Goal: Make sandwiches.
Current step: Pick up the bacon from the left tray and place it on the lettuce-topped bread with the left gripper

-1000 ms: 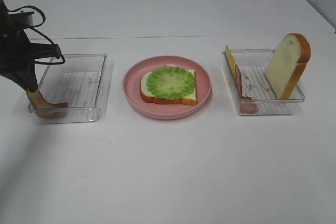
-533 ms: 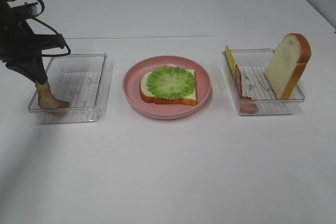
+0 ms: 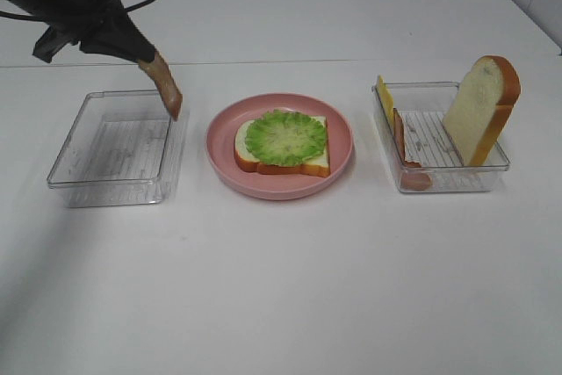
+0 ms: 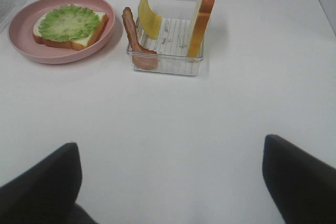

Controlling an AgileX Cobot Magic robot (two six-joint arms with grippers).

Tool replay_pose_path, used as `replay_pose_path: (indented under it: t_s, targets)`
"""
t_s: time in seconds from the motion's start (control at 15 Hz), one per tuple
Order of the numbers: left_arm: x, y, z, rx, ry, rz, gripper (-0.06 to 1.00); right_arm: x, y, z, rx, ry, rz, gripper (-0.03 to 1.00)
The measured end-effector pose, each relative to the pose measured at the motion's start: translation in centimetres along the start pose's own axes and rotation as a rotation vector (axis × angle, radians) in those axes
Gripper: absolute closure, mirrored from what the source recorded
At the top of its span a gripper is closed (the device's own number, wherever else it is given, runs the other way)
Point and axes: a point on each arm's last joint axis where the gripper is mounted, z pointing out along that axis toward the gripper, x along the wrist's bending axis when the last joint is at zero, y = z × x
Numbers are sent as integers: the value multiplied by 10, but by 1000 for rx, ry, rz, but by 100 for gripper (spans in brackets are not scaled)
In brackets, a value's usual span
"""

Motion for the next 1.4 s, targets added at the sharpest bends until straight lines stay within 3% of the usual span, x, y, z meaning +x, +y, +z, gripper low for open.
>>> replay_pose_path:
  t_s: [0.13,0.27,0.53,0.73,0.8,0.93,1.13,1.4]
  targets:
    - [-13,6,-1,-63,-145,-1,94,0,0,0,0,0,0,9]
    - [-25,11,-1,-138,-242,-2,94,0,0,0,0,0,0,9]
    - [-52,7,18,-193,-275,38,94,0,0,0,0,0,0,9]
    - [-72,-16,71,-88,-319,15,94,0,0,0,0,0,0,9]
    - [-72,-16,71,-88,-319,15,94,0,0,0,0,0,0,9]
    - [-69,-34,116,-4,-337,-46,94,0,0,0,0,0,0,9]
    - [-68,-52,152,45,-368,-88,94,0,0,0,0,0,0,9]
    - [-60,-53,160,33,-374,-57,94,0,0,0,0,0,0,9]
